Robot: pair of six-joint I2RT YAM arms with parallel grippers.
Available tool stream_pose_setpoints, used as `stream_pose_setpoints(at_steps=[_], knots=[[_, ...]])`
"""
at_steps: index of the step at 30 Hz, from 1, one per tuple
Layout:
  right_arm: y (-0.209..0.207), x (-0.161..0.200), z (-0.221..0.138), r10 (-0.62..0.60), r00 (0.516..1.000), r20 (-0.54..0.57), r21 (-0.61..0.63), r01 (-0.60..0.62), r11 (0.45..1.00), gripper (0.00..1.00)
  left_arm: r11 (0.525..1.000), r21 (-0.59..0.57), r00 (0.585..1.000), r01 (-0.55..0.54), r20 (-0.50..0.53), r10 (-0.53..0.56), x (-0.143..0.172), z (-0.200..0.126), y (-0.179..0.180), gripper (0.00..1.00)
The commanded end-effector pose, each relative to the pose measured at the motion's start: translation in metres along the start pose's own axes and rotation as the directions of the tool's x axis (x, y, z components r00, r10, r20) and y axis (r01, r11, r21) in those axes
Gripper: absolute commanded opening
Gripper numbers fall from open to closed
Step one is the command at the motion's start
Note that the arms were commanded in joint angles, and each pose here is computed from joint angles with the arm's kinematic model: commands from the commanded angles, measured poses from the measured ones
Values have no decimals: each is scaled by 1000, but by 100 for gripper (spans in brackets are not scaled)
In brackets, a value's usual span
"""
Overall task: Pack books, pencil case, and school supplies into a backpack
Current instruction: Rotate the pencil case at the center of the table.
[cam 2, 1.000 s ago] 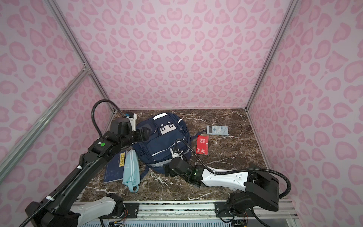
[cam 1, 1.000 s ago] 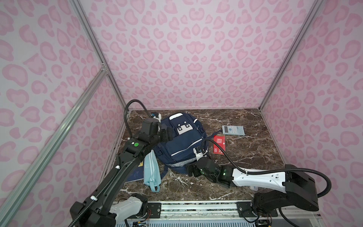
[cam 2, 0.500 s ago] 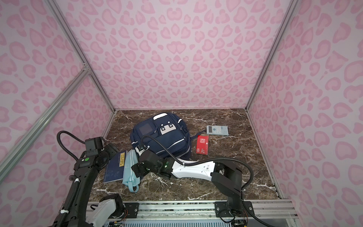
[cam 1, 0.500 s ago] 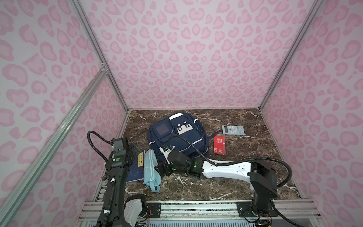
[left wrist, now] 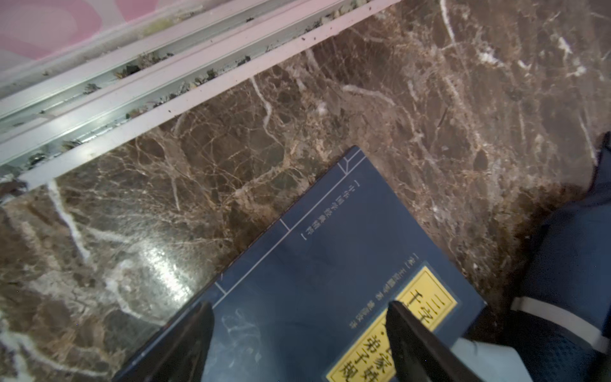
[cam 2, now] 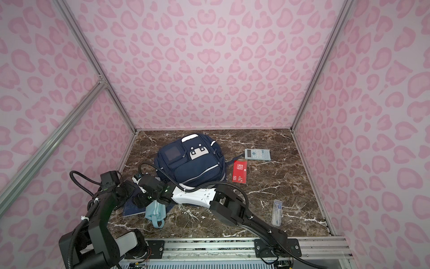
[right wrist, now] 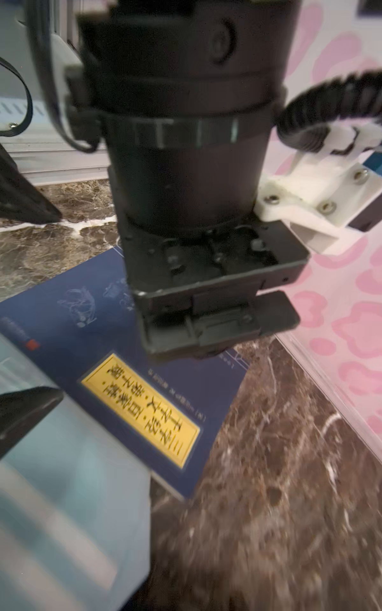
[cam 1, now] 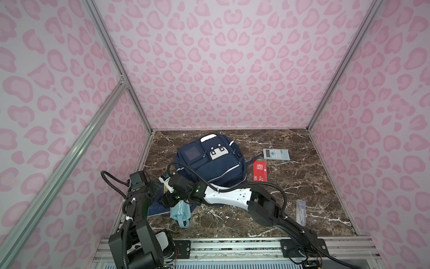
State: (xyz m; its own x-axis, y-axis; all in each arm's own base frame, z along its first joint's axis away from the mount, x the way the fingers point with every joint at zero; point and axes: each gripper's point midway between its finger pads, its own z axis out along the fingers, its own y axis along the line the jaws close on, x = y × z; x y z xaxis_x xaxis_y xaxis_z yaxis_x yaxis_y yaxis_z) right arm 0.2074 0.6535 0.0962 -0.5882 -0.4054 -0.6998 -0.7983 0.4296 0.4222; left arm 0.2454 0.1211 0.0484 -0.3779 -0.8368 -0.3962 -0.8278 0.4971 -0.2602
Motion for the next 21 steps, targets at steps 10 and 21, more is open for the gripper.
stream_pose_setpoints(at_steps=[10, 21], knots=[[-103, 79, -37, 227, 966, -124, 385, -164, 908, 74, 993, 115, 999, -39, -6, 40, 23, 6, -17, 76], [-66, 58, 29, 329, 929, -168, 122, -311, 942, 71, 993, 120, 1000, -13, -22, 16, 34, 16, -13, 63]])
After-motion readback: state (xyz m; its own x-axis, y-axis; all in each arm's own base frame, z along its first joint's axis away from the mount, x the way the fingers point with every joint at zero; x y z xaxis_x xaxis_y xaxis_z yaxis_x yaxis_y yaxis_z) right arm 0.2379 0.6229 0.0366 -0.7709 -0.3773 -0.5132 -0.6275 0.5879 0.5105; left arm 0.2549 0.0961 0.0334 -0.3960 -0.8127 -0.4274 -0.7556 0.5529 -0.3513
